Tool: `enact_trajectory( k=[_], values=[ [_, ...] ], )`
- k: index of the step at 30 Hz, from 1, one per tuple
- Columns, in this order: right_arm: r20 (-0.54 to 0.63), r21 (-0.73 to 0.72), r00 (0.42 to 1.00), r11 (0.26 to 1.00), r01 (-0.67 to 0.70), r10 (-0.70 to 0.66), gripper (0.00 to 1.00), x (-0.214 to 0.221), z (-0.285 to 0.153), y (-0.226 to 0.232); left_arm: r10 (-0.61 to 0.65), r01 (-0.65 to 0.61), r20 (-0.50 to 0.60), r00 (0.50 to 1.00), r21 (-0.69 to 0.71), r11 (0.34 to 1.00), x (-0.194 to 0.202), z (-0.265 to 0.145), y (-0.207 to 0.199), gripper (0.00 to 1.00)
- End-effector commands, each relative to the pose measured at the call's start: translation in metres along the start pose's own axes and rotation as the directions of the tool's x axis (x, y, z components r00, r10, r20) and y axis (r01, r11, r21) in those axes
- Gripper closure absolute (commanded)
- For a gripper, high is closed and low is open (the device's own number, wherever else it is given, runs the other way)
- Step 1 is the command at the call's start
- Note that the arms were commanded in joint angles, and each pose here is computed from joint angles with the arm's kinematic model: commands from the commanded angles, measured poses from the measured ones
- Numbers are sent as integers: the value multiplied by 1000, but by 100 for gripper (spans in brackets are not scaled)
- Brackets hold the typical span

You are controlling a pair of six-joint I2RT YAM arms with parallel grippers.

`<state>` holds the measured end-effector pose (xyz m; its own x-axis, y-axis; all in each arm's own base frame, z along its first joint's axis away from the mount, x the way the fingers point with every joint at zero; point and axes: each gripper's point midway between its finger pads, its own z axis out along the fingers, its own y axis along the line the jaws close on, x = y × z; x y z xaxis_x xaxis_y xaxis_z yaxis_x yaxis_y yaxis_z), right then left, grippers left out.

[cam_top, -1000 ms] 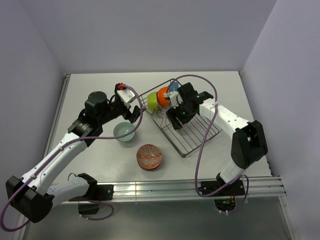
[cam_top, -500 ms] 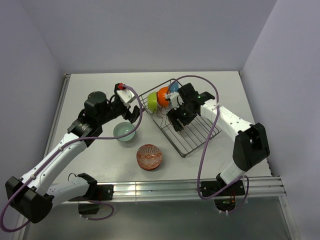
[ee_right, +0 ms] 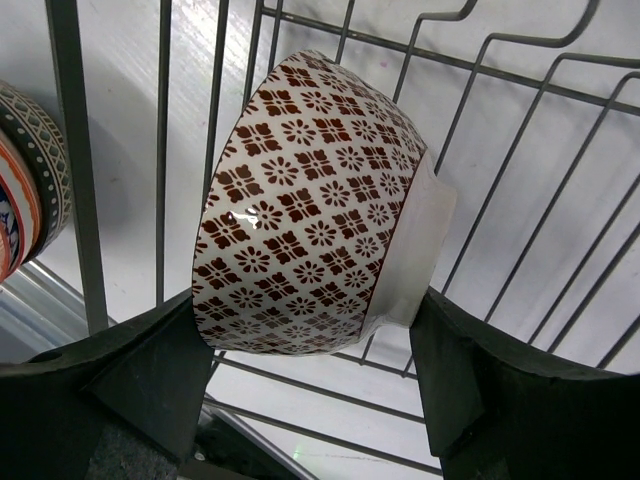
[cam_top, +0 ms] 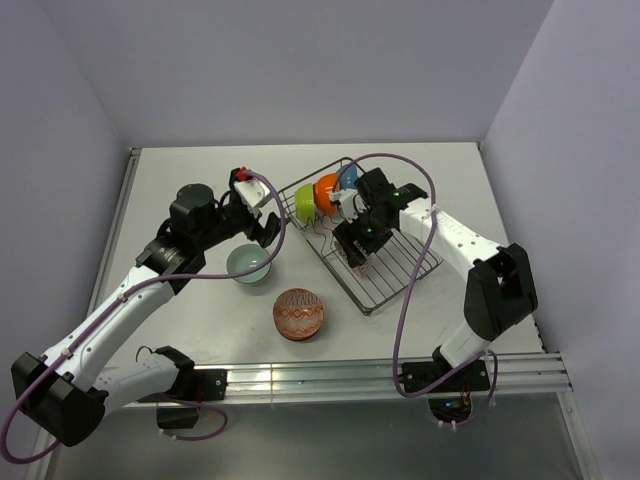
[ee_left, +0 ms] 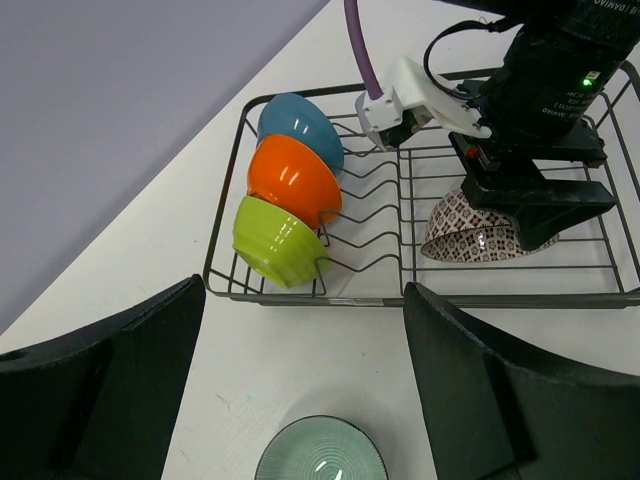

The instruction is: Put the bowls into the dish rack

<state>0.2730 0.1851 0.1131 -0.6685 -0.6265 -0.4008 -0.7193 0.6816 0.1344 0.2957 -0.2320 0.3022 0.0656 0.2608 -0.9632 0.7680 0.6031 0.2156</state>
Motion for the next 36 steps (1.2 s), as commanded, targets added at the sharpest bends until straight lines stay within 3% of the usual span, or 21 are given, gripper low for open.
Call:
enact_trajectory(
  k=[1, 4, 8, 18, 19, 27, 36],
  values=[
    [33, -13, 999, 1000, 14, -13, 93, -17, -6, 4, 25, -25, 49, 998, -3, 1000, -14, -3, 2, 14],
    [14, -20, 1000, 1000, 5, -5, 84, -16, -4, 5, 30, -30, 45, 999, -5, 1000, -12, -3, 3, 14],
    [1, -30, 1000, 1000, -8, 8, 62, -17, -1, 6, 32, -32, 38, 999, -3, 999, -11, -3, 2, 14],
    [20, -47, 1000, 999, -10, 10, 36, -25, -12, 10, 40, -40, 36, 999, 2, 999, -9, -3, 1, 14],
    [15, -61, 1000, 998, -10, 11, 28, -25, -12, 13, 41, -41, 38, 998, 4, 999, -10, -3, 1, 14],
    [-23, -84, 1000, 996, -18, 16, 27, -20, -7, 15, 46, -47, 34, 998, 10, 999, -9, -3, 0, 14],
    [-25, -2, 1000, 1000, -12, 12, 39, -16, -1, -1, 50, -50, 32, 998, 13, 999, -8, -3, 0, 14]
  ],
)
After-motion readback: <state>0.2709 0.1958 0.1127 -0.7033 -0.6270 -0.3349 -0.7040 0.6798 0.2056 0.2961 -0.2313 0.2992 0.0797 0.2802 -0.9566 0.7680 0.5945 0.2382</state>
